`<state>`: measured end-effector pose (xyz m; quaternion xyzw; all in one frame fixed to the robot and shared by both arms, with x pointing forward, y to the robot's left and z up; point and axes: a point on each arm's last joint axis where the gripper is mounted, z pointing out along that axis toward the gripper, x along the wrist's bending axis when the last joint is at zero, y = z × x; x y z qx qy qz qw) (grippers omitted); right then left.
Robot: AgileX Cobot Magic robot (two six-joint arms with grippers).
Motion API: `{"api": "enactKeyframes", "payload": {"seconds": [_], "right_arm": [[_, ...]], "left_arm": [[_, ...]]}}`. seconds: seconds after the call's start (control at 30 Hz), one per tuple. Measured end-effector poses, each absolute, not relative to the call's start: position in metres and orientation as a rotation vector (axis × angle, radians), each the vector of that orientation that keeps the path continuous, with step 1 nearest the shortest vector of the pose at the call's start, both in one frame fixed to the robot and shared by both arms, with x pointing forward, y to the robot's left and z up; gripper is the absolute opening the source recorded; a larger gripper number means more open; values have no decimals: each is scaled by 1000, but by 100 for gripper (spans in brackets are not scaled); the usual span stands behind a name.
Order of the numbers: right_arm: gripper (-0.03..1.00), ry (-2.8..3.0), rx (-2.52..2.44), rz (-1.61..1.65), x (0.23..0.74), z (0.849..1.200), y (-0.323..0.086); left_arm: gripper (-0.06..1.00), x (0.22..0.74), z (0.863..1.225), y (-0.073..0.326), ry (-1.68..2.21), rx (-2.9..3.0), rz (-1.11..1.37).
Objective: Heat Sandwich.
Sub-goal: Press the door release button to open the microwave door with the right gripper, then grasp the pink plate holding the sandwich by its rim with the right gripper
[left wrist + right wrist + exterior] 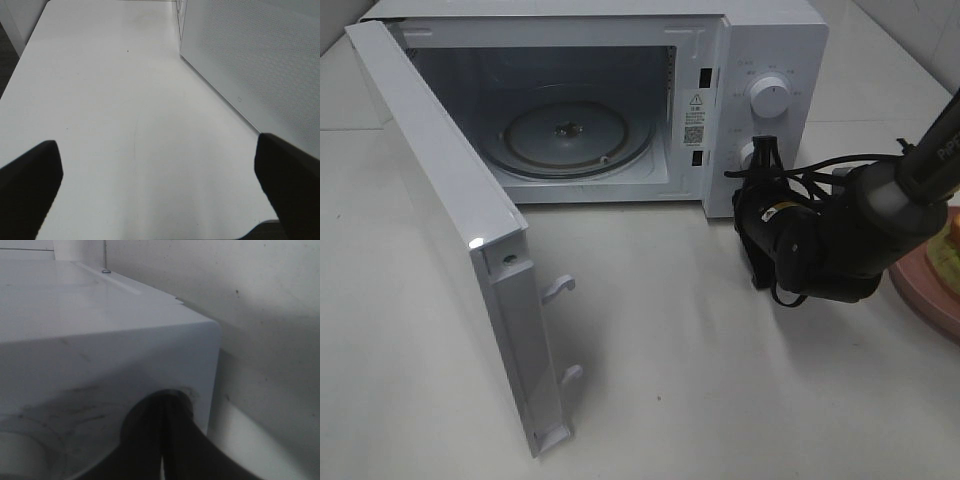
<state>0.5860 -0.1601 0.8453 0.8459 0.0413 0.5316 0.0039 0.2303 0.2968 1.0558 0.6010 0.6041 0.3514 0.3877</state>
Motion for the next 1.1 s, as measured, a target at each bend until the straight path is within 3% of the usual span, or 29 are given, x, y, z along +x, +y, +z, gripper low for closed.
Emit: {"api": "enactKeyframes", "payload": {"seconds": [0.6,1.1], "right_arm": [[2,286,2607,1764,556,874,-161],[3,411,2753,1588,501,889,-168]], "left_arm": [[99,230,1056,297,1537,1529,894],[99,230,1056,297,1537,1529,894]]}}
